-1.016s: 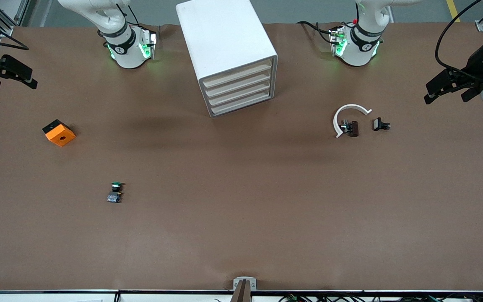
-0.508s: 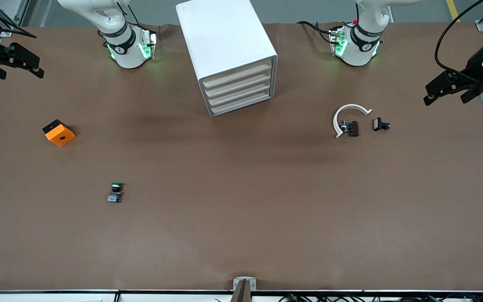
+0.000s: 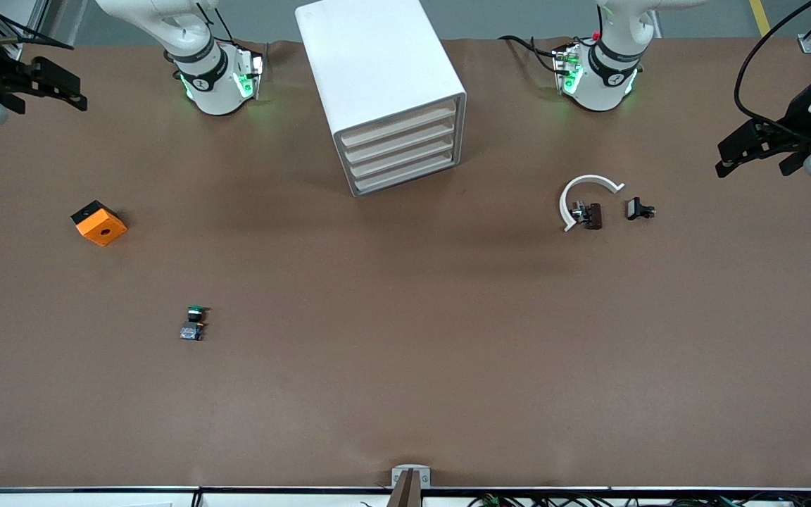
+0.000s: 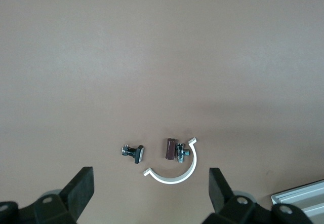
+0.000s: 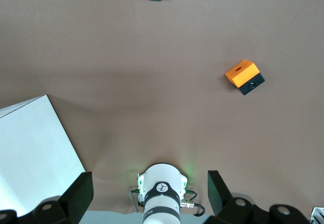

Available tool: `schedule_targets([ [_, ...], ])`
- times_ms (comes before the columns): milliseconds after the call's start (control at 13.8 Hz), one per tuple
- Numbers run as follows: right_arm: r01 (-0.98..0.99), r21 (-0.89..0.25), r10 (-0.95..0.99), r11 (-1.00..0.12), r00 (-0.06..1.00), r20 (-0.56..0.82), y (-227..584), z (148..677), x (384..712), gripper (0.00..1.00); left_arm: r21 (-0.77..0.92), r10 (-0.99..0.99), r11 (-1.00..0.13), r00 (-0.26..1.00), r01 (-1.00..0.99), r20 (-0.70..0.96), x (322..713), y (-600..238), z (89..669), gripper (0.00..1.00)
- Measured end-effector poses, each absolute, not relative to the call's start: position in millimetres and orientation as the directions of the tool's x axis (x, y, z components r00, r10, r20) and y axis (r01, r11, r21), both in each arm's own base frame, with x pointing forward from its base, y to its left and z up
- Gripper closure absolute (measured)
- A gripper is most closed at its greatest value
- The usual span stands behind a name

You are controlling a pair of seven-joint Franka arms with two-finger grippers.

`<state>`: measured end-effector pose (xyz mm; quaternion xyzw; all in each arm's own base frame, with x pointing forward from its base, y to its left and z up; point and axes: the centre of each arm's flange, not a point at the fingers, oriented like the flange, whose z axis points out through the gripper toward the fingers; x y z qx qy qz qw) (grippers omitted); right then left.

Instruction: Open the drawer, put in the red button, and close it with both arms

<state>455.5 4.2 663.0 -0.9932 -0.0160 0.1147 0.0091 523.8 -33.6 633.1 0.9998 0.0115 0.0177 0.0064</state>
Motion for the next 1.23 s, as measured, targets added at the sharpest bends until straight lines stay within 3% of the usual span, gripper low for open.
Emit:
schedule_targets([
  [290, 0.027, -0.028, 0.033, -0.999, 0.96, -0.278, 3, 667, 444, 0.0, 0.013, 0.025, -1.0, 0.999, 0.024, 0.033, 525, -33, 632, 0.0],
  [870, 0.195, -0.017, 0.196, -0.981, 0.971, -0.136, -29, 673, 475, 0.0, 0.013, 0.03, -0.999, 0.999, 0.03, 0.032, 525, -30, 632, 0.0],
  [1233, 0.103, 0.055, 0.097, -0.993, 0.991, -0.094, -89, 679, 480, 0.0, 0.013, 0.04, -0.999, 0.999, 0.04, 0.032, 525, -25, 632, 0.0],
])
